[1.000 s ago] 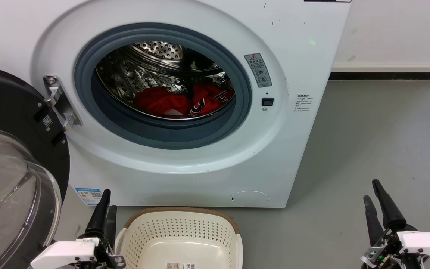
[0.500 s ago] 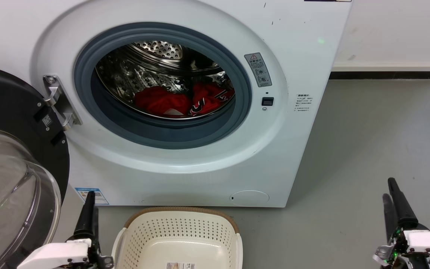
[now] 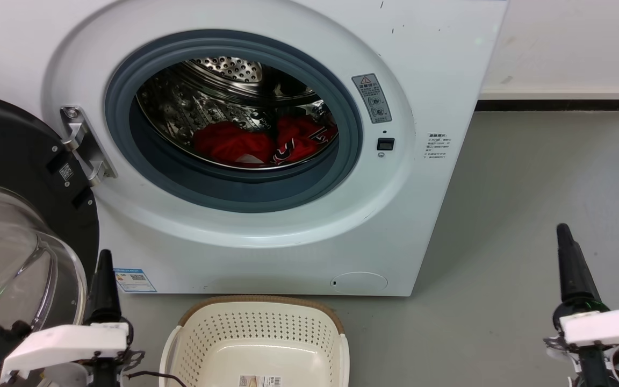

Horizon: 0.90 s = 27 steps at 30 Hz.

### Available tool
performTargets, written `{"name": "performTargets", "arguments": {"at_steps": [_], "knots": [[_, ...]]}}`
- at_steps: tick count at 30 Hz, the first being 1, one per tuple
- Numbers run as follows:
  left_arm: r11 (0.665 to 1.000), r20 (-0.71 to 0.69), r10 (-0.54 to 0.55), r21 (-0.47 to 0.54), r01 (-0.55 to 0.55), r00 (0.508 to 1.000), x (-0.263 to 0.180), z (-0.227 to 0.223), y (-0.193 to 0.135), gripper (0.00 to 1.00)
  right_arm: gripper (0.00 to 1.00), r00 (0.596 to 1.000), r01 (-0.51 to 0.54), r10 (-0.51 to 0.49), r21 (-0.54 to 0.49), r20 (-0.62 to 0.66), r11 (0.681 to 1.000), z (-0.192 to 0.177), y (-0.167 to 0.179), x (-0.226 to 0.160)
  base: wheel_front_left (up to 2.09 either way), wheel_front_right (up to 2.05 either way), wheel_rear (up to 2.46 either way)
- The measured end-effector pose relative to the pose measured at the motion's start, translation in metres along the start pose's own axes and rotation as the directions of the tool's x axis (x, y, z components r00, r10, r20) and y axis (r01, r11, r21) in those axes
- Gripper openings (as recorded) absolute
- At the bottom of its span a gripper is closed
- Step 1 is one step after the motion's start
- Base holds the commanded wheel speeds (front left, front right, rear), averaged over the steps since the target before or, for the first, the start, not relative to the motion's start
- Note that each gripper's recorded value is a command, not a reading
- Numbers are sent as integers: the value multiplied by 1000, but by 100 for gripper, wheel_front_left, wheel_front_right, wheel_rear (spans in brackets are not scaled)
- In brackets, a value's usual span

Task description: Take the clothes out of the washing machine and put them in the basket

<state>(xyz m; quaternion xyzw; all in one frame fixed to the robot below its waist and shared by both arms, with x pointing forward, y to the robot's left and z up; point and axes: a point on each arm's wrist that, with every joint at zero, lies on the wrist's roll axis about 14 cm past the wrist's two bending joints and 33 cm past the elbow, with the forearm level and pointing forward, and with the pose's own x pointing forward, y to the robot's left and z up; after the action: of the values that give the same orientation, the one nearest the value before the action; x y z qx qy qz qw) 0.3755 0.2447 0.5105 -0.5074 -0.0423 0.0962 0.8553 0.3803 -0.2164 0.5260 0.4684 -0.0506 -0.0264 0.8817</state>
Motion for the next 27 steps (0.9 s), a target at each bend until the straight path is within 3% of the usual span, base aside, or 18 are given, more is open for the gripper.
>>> {"name": "performTargets", "arguments": {"at_steps": [6, 13, 19, 27], "knots": [[990, 1, -26, 141, 26, 1000, 0, -5, -21, 100, 100, 997, -75, 79, -199, 12, 977, 4, 24, 3, 0, 0, 0], [959, -28, -83, 268, 87, 996, -7, -19, -35, 100, 100, 983, -180, 182, -413, -34, 893, -9, 56, 3, 0, 0, 0], [931, -42, -116, 343, 124, 992, -11, -25, -40, 100, 100, 975, -216, 213, -509, -64, 833, -19, 64, -2, 0, 0, 0], [856, -32, -174, 489, 167, 984, -13, -28, -57, 100, 100, 973, -207, 223, -609, -50, 766, -13, 64, -5, 0, 0, 0]]}}
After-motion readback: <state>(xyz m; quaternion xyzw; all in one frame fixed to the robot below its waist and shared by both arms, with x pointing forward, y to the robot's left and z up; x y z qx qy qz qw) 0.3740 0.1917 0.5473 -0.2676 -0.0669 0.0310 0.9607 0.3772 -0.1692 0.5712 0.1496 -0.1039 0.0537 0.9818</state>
